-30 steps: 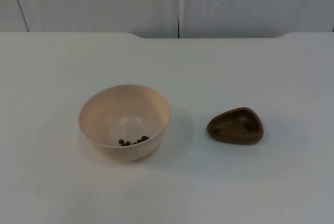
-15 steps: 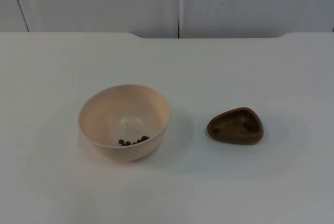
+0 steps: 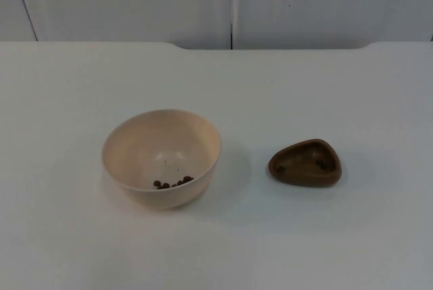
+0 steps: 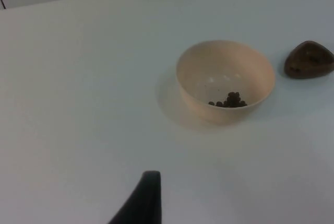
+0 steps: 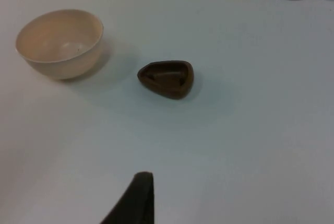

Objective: Pick up the bowl with the left hand and pour the coffee beans from the cup into the bowl with the right hand.

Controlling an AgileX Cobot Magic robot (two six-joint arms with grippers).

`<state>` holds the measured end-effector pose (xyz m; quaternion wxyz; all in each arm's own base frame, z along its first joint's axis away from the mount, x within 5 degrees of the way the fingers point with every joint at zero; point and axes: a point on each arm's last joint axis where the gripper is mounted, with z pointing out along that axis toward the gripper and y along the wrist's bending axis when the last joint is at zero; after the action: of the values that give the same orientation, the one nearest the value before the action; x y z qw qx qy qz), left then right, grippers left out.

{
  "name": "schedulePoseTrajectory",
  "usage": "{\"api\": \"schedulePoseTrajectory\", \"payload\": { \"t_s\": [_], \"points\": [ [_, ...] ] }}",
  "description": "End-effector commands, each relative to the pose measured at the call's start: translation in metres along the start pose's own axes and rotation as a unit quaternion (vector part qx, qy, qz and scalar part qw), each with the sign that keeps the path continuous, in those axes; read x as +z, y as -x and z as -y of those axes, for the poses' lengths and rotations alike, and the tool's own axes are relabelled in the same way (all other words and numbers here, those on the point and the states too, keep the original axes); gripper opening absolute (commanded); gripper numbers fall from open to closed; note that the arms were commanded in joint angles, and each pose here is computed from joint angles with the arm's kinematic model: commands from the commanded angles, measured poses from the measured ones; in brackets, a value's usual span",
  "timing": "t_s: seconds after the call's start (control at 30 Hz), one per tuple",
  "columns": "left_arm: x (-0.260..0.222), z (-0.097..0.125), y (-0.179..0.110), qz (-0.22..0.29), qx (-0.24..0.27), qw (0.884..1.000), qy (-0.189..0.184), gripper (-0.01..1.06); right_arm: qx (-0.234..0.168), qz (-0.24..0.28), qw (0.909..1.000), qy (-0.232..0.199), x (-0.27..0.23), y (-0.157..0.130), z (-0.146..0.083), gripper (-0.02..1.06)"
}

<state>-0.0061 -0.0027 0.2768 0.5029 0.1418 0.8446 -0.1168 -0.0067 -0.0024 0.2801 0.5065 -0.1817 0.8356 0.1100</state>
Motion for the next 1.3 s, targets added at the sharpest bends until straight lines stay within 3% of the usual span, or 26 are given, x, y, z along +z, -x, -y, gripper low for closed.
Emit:
{"api": "schedulePoseTrajectory", "payload": {
  "t_s": [0.0,1.27],
  "points": [
    [0.0011,0.001,-0.0018,-0.003,-0.007,1.0,-0.007,1.05,-0.008,0.001,1.0,-0.004,-0.0002,-0.0004,0.0005,1.05],
    [0.0011,0.0007,-0.0016,-0.001,-0.006,1.0,-0.005,1.05,-0.006,0.002,1.0,-0.005,-0.0002,-0.0002,0.0005,1.05]
  ]
}}
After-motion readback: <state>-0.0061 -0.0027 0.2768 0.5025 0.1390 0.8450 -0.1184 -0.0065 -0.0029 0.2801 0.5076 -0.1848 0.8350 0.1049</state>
